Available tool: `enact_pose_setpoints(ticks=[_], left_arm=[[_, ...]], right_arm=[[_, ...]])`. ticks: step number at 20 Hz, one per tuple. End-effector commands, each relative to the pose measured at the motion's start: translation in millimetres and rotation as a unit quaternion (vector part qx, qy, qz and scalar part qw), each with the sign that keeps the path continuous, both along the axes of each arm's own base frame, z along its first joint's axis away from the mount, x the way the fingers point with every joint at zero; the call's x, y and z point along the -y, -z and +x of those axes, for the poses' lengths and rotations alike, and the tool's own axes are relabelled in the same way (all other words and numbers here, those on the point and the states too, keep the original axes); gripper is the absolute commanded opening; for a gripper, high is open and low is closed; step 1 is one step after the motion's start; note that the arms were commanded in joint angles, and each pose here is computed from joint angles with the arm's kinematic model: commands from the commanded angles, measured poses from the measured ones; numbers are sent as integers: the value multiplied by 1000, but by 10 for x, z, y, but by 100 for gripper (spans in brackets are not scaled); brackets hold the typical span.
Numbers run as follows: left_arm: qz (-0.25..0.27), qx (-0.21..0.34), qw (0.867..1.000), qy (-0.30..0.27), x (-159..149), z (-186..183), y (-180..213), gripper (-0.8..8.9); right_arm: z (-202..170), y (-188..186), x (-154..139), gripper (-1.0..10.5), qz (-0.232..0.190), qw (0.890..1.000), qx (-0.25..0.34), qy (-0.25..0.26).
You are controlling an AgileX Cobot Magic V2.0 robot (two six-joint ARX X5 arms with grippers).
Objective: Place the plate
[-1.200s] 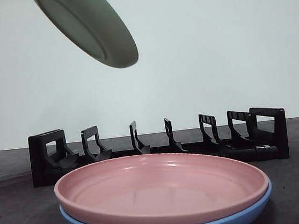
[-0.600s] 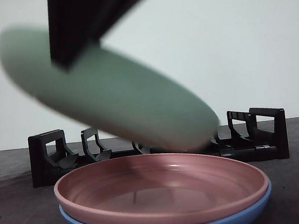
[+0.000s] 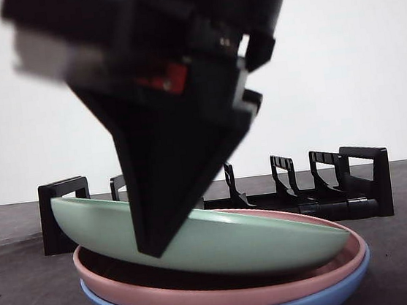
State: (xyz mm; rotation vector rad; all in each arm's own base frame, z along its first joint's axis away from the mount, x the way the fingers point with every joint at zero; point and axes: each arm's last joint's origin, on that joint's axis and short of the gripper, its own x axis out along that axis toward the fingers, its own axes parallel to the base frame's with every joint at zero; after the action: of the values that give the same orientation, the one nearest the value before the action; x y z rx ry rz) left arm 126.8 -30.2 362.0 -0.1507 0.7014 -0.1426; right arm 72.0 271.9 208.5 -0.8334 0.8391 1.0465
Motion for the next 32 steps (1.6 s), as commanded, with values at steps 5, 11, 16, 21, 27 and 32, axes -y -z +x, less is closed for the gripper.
enact_pose_setpoints(ticks=[5, 11, 16, 21, 27, 32], left_arm=[[-4, 17, 1000, -1, 7, 24, -58, 345], [-3, 12, 1000, -1, 15, 60, -46, 345], [6, 10, 1000, 5, 26, 106, -32, 344], [1, 31, 999, 5, 35, 142, -64, 344], [-1, 41, 999, 6, 40, 153, -79, 7], [-3, 46, 999, 6, 33, 129, -92, 7]], right_arm=[[-26, 21, -18, 195, -8, 999, -46, 8], [94, -706, 147, 241, 104, 992, 10, 63], [710, -1007, 822, 241, 128, 964, 65, 224], [1370, -1135, 1434, 241, 201, 919, 92, 326], [1545, -1219, 1629, 20, 261, 902, 104, 329], [1528, -1254, 1610, 21, 283, 904, 96, 306]])
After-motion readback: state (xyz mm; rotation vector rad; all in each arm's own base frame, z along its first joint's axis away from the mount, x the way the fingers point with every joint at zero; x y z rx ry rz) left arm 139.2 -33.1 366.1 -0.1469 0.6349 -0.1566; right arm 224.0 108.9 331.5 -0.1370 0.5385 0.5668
